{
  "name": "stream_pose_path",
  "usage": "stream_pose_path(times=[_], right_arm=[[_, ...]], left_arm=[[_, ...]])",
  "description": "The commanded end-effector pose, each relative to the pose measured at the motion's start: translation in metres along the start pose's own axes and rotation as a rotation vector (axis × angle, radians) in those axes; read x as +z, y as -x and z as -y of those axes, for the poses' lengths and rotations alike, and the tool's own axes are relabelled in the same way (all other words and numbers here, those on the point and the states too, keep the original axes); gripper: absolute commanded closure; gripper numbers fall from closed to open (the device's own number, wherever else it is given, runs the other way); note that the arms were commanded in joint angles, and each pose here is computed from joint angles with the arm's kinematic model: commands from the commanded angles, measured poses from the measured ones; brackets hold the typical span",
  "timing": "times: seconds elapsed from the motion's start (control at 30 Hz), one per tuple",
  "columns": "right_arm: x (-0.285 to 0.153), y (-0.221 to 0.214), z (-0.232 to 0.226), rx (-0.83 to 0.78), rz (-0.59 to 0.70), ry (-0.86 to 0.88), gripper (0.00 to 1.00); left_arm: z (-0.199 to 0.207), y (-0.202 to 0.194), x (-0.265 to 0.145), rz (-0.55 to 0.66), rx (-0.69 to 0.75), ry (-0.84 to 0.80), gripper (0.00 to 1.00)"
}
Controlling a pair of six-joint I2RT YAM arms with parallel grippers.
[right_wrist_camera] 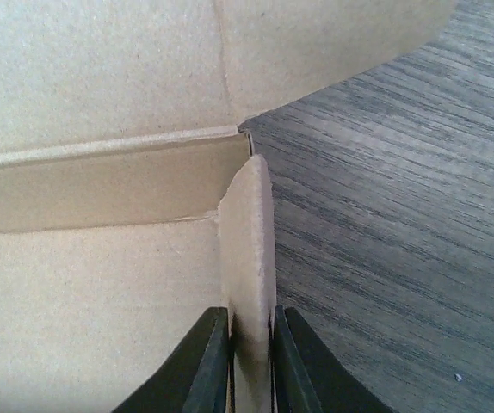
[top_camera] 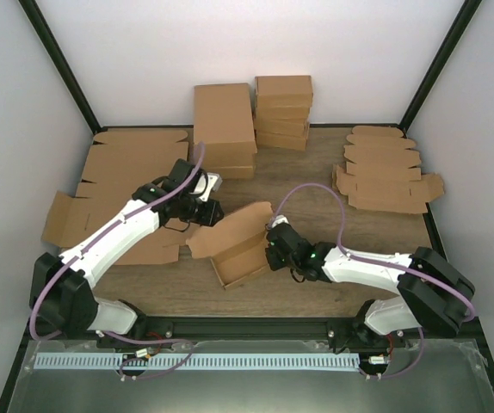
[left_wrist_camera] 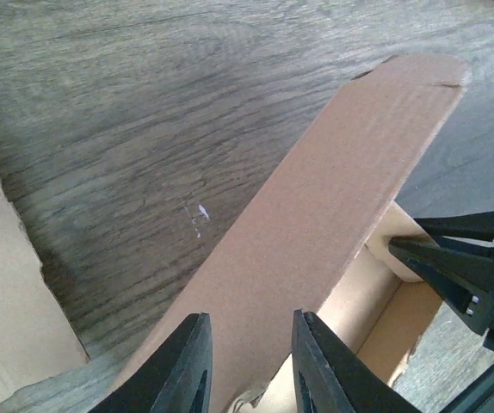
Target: Fold the paper box
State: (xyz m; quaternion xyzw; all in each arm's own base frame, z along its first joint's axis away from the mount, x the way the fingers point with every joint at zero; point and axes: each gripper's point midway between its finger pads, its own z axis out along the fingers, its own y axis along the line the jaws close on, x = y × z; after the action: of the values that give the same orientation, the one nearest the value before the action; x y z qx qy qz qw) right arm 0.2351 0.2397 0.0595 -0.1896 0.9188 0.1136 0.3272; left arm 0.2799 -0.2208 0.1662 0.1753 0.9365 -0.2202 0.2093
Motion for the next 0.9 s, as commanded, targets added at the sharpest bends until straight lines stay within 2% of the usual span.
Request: stream_pose_path(times=[0.0, 0.27, 0.43, 0.53, 0.63, 0.67, 0.87], right_arm=[[-0.003, 0.013, -0.002, 0.003, 0.055, 0.01, 0.82], [0.013, 0.009, -0.002, -0.067, -0.03, -0.056, 0.76], [0.024, 0.005, 0.003, -0.119, -0.125, -0.132, 0.73], [0.025, 0.001, 0.003, -0.138, -0.161, -0.143, 0.77], [0.025, -0.002, 0.008, -0.156, -0.187, -0.181, 0.91], [0.025, -0.004, 0.012, -0.158, -0.193, -0.209, 0.92], [0.032, -0.012, 0.03, -0.167, -0.215, -0.354, 0.93]], left_arm=[[-0.007, 0.007, 0.005, 0.009, -0.036, 0.021, 0.72], [-0.006, 0.004, 0.016, -0.01, -0.055, -0.01, 0.72], [-0.005, 0.005, 0.013, -0.001, -0.041, -0.012, 0.72], [-0.005, 0.008, 0.01, 0.009, -0.036, -0.005, 0.72], [-0.003, 0.01, 0.009, 0.017, -0.034, -0.013, 0.72], [-0.003, 0.01, 0.008, 0.018, -0.035, -0.016, 0.72], [0.004, 0.017, -0.002, 0.05, -0.033, -0.038, 0.71]])
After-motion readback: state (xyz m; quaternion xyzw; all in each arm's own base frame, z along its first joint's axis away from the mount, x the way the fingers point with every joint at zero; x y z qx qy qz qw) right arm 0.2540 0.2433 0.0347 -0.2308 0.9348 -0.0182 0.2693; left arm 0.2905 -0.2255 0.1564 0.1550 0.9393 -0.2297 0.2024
